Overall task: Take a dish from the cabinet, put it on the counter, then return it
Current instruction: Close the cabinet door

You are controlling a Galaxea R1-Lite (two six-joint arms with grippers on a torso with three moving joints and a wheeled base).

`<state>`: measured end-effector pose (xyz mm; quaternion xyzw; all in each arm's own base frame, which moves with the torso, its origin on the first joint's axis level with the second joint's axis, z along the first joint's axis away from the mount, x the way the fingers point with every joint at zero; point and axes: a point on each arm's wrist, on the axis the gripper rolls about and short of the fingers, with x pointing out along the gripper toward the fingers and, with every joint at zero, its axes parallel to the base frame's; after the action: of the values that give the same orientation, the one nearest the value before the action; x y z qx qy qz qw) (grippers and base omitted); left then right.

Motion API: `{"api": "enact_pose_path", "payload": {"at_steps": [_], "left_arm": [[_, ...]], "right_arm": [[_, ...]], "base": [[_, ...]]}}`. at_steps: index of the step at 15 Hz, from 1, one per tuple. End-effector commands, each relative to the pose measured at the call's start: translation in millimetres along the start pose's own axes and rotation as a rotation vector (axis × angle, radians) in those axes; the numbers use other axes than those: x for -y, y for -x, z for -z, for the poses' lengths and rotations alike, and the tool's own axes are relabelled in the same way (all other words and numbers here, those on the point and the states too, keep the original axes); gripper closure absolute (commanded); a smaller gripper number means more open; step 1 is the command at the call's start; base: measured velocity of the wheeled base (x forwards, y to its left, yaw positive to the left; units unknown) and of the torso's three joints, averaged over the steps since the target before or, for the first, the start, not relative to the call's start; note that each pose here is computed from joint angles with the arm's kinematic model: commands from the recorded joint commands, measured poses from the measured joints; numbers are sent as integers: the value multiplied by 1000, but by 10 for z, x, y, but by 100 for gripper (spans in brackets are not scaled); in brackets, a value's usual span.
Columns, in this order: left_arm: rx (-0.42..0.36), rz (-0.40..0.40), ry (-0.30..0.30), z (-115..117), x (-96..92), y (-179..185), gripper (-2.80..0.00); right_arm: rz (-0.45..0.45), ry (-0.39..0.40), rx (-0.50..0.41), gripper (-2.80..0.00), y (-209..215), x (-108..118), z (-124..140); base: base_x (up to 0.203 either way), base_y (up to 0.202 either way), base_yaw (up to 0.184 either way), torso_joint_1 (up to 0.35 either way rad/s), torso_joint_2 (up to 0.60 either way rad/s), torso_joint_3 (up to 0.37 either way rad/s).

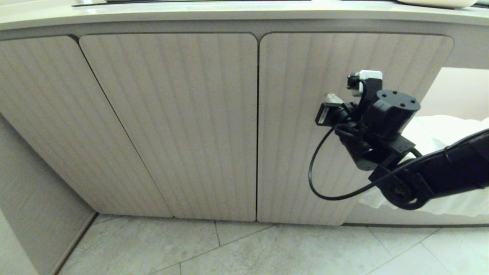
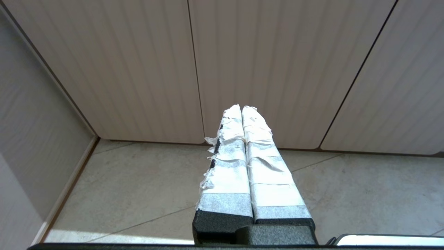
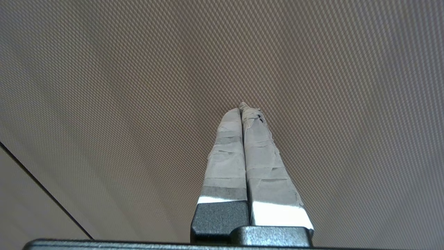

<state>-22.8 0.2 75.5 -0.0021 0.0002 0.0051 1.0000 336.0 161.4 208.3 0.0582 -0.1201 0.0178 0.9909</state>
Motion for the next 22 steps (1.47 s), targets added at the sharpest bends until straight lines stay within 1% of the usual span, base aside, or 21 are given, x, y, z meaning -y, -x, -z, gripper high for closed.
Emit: {"api": "enact_pose_path", "payload": {"at_steps": [1, 5, 7, 14, 19, 22], "left_arm": [[0, 0, 0, 0, 0, 0, 0], [0, 1, 0, 0, 0, 0, 0], [0, 1, 0, 0, 0, 0, 0], [0, 0, 0, 0, 0, 0, 0], [0, 0, 0, 0, 0, 0, 0], [0, 0, 0, 0, 0, 0, 0]], "right_arm": [[2, 11, 5, 0, 0, 1, 31], [1, 13, 18, 0, 23, 14, -8], [0, 19, 5, 0, 77, 35, -7], [-4, 52, -61, 0, 412, 182, 5], [-11, 56, -67, 0, 693, 296, 85], [-16, 56, -66, 0, 836, 348, 79]], "base": [[0, 0, 0, 0, 0, 0], [0, 0, 0, 0, 0, 0], [0, 0, 0, 0, 0, 0], [0, 0, 0, 0, 0, 0], [0, 0, 0, 0, 0, 0], [0, 0, 0, 0, 0, 0]]}}
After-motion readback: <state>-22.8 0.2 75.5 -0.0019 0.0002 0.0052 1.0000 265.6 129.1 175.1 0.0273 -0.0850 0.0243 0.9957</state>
